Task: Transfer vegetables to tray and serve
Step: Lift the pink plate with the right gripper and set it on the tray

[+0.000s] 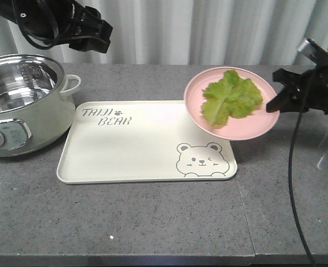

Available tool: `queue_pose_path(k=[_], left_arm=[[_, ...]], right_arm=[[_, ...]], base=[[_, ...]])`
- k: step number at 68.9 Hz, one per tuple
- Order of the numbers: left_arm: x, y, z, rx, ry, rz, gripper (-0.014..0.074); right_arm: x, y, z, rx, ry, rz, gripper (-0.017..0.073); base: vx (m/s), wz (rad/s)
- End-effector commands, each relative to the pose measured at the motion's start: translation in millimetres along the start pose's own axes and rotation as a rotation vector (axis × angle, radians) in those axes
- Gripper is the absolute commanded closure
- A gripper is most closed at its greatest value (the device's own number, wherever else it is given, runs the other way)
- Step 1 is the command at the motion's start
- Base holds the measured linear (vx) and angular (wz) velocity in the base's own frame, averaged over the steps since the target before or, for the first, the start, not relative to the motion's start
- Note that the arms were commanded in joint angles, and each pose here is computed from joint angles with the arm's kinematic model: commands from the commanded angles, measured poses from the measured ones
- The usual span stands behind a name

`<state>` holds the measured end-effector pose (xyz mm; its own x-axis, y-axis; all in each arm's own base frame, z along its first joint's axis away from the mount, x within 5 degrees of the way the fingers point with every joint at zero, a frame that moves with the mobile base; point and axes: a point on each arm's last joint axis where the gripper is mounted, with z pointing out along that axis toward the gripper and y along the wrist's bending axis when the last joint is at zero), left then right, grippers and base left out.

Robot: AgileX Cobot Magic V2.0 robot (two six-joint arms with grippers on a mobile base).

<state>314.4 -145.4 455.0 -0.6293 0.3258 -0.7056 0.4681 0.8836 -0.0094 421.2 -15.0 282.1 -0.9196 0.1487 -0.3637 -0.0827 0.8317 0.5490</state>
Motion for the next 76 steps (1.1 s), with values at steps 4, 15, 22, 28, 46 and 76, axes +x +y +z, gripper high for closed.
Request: queue_pose_path(k=[4, 15, 22, 28, 46, 76], left_arm=[[-6, -1.5, -29, -0.012, -0.097, -0.008, 0.0144], [-3, -1.7, -29, -0.011, -0.060, -0.008, 0.0153], [-1, -1.8, -29, -0.010, -0.040, -0.008, 0.0172], [0, -1.8, -29, -0.010, -0.024, -0.008, 0.0191], [1, -1.7, -29, -0.011, -0.017, -0.007, 0.0230], [1, 0.3, -29, -0.033, -0.014, 0.000, 0.0230]], right_arm=[[-13, 68.5, -13, -0.089, -0.133, -0.105, 0.0563], [-13, 105.1, 22, -0.134, -0.083, -0.149, 0.0563], [-12, 118.7, 47, -0.152, -0.051, -0.159, 0.0563], [-10, 126.0, 67, -0.161, -0.026, -0.170, 0.0563], [-4, 126.0, 112, -0.121, 0.042, -0.156, 0.0562], [-1, 122.7, 120, -0.129, 0.072, -0.237, 0.0352]], base=[[0.00, 0.00], [0.00, 0.00], [0.00, 0.00], [0.00, 0.00], [0.00, 0.00], [0.00, 0.00]])
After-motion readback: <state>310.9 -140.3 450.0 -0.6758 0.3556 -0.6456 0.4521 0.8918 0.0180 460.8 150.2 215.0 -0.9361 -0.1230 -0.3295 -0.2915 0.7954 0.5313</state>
